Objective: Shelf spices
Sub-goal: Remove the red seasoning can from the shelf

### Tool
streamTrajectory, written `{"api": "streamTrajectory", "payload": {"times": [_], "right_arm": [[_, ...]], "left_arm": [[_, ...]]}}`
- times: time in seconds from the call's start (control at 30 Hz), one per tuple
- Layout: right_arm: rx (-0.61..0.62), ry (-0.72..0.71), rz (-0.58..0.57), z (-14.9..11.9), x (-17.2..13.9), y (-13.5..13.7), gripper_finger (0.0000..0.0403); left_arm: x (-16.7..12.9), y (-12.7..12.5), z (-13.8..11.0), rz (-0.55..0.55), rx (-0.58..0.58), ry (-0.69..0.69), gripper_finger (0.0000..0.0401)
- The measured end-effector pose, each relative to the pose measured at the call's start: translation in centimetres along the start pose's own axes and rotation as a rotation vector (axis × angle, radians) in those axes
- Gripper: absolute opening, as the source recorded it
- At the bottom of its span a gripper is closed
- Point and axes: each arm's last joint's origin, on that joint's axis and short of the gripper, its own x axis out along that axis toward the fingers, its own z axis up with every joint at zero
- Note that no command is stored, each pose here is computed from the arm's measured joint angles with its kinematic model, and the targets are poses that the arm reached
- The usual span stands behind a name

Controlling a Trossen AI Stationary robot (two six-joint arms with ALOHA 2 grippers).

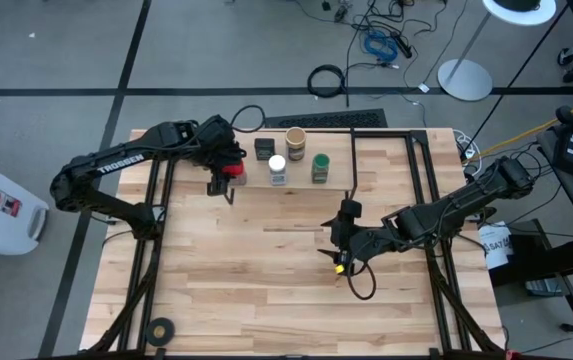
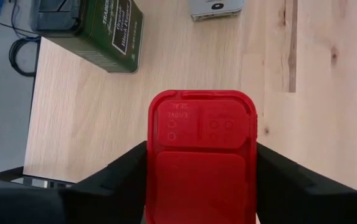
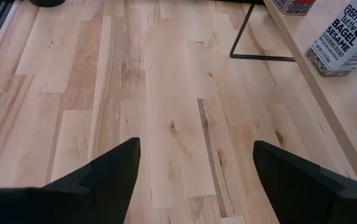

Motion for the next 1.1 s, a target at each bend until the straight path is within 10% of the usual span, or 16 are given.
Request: {"api": "streamTrajectory", "payload": {"times": [1.1], "right_arm": [[-0.036, -0.073, 0.009, 0.8, 0.0, 0.2, 0.0299]], "left_arm": [[-2.5, -7.9, 3.7, -0.231, 0.02, -0.254, 0.0233]]}}
